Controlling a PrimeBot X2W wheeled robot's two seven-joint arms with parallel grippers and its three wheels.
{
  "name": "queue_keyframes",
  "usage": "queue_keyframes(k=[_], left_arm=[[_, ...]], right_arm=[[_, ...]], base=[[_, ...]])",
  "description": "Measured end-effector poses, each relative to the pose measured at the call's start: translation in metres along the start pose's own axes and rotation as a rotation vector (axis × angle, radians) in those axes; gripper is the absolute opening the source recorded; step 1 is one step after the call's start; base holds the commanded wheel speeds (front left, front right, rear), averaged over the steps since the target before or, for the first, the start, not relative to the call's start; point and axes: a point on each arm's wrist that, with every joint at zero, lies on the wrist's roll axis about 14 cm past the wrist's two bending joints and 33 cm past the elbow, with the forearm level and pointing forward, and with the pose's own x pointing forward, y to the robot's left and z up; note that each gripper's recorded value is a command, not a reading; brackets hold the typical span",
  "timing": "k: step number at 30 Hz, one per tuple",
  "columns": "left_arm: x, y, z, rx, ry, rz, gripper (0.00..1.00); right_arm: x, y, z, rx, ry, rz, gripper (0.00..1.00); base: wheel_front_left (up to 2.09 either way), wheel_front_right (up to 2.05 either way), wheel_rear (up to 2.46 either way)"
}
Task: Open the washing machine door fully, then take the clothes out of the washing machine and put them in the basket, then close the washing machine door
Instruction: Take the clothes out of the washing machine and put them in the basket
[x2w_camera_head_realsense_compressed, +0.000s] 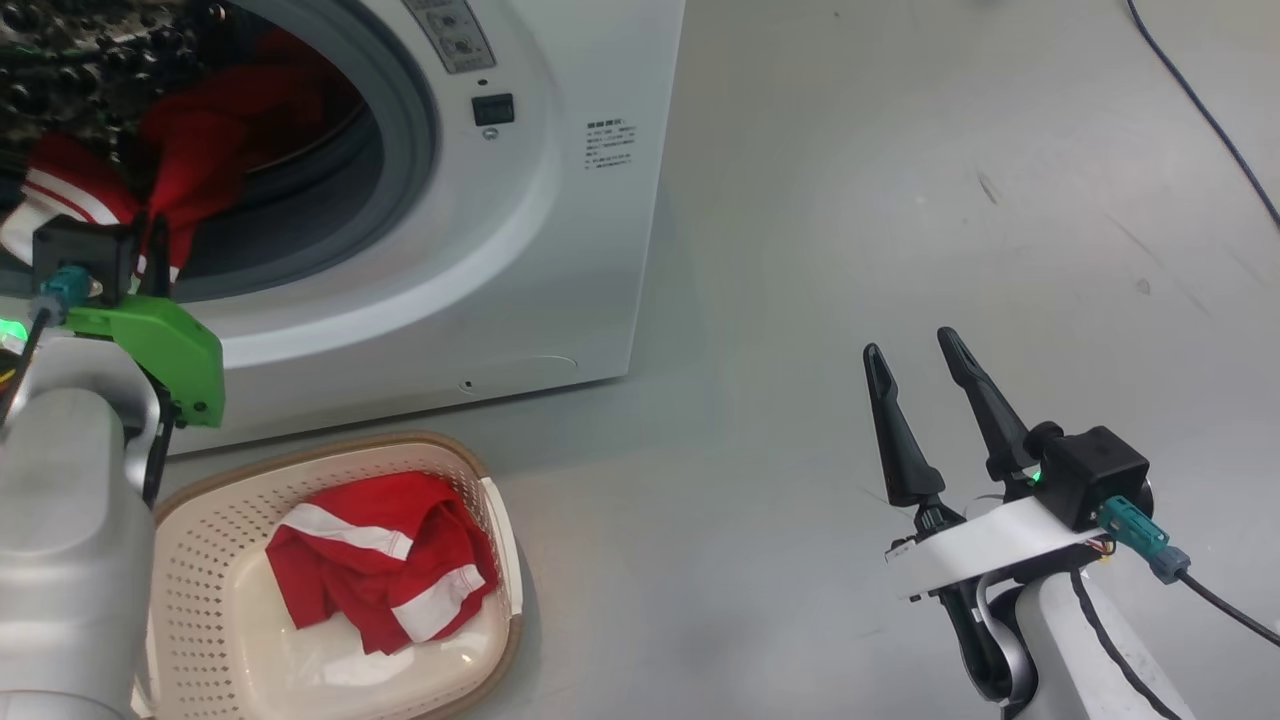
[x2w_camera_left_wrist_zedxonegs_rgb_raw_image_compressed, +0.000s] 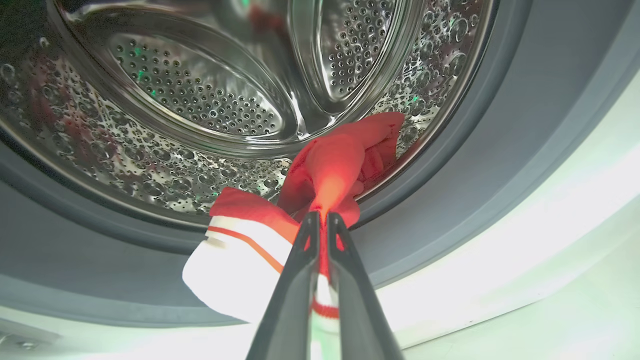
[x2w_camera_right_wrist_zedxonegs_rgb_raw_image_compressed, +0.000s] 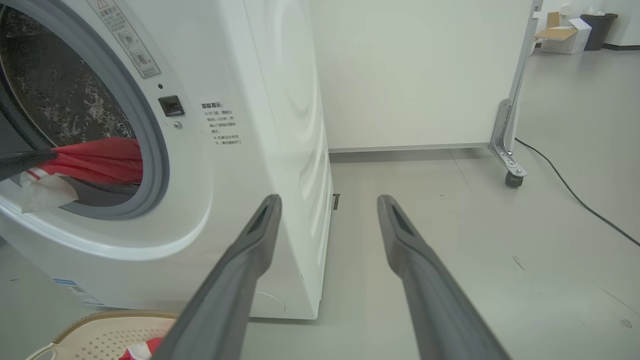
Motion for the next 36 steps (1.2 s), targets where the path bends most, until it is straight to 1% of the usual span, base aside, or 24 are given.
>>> queue_keyframes(k=[11, 13, 16, 20, 23, 30, 36], left_arm=[[-0.055, 0.015, 0.013, -0.007, -0.076, 0.057, 0.0], [-0.063, 0.017, 0.018, -0.02, -0.101, 0.07, 0.0], [-0.076, 0.018, 0.023, -0.068, -0.135, 0.089, 0.0], [-0.09, 0.015, 0.031, -0.091, -0.174, 0.093, 0.0], [-0.097, 0.011, 0.046, -0.113, -0.231, 0.09, 0.0], [-0.123, 0.012, 0.123, -0.128, -0.492, 0.095, 0.0], [-0.148, 0.013, 0.15, -0.137, -0.611, 0.109, 0.0]], right_arm=[[-0.015, 0.021, 0.006, 0.017, -0.021, 0.06, 1.0], [-0.018, 0.026, 0.008, 0.021, -0.026, 0.077, 1.0], [-0.021, 0.032, 0.01, 0.025, -0.035, 0.097, 1.0], [-0.027, 0.037, 0.011, 0.028, -0.039, 0.11, 1.0], [-0.03, 0.039, 0.012, 0.025, -0.043, 0.117, 1.0], [-0.035, 0.043, 0.018, 0.022, -0.06, 0.13, 1.0], [-0.039, 0.044, 0.017, 0.013, -0.06, 0.141, 1.0]], base=[[0.0, 0.0, 0.0], [0.0, 0.0, 0.0], [0.0, 0.0, 0.0], [0.0, 0.0, 0.0], [0.0, 0.0, 0.0], [0.0, 0.0, 0.0], [0.0, 0.0, 0.0]])
